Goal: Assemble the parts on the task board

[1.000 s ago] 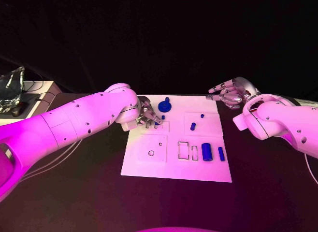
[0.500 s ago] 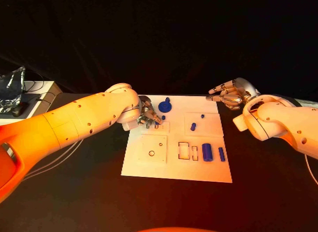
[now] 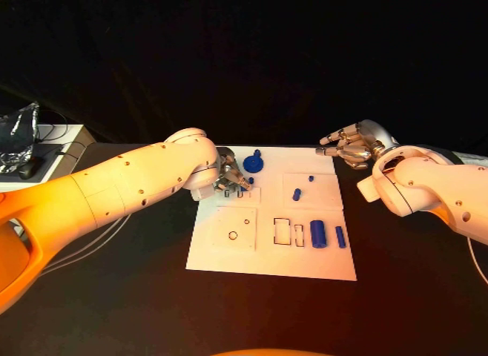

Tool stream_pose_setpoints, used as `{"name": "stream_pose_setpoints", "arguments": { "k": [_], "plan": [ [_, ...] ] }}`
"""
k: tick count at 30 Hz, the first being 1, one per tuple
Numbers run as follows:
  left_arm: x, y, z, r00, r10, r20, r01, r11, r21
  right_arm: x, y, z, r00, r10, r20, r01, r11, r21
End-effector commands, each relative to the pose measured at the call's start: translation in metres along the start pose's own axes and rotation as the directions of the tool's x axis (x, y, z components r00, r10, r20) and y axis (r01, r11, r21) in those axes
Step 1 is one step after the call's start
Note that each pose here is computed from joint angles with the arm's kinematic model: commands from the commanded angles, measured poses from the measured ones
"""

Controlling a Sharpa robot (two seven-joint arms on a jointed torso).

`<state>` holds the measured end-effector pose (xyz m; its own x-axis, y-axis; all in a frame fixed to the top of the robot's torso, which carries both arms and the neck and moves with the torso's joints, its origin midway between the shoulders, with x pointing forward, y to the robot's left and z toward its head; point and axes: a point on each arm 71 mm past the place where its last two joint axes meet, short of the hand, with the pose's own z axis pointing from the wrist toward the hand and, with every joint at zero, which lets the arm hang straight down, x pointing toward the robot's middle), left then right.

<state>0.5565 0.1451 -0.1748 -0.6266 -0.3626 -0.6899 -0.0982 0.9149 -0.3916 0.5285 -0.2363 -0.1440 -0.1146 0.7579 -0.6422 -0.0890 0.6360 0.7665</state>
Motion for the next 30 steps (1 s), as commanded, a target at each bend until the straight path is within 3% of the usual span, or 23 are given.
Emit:
{"name": "stream_pose_setpoints", "arguments": {
  "k": [1, 10, 17, 22, 30],
  "plan": [
    [0.0035, -0.0018, 0.0009, 1.000, 0.018, -0.009, -0.018, 1.000, 0.005, 0.002, 0.002, 0.000, 1.000, -0.011, -0.017, 0.010, 1.000, -0.017],
    [0.0034, 0.0011, -0.0036, 0.999, -0.028, -0.023, 0.028, 0.999, 0.028, 0.004, 0.003, -0.002, 1.000, -0.017, -0.023, 0.016, 0.999, -0.029],
    [0.0033, 0.0051, -0.0113, 0.992, -0.050, -0.115, 0.056, 0.997, 0.045, 0.004, 0.001, -0.003, 0.999, -0.019, -0.025, 0.019, 0.999, -0.030],
    [0.0021, 0.0137, -0.0153, 0.981, -0.012, -0.194, 0.020, 0.999, 0.039, 0.004, 0.000, -0.004, 0.999, -0.020, -0.027, 0.019, 0.999, -0.027],
    [-0.0032, 0.0220, -0.0139, 0.975, 0.028, -0.222, -0.025, 1.000, 0.016, 0.004, -0.001, -0.005, 0.999, -0.020, -0.029, 0.020, 1.000, -0.024]
  ]
}}
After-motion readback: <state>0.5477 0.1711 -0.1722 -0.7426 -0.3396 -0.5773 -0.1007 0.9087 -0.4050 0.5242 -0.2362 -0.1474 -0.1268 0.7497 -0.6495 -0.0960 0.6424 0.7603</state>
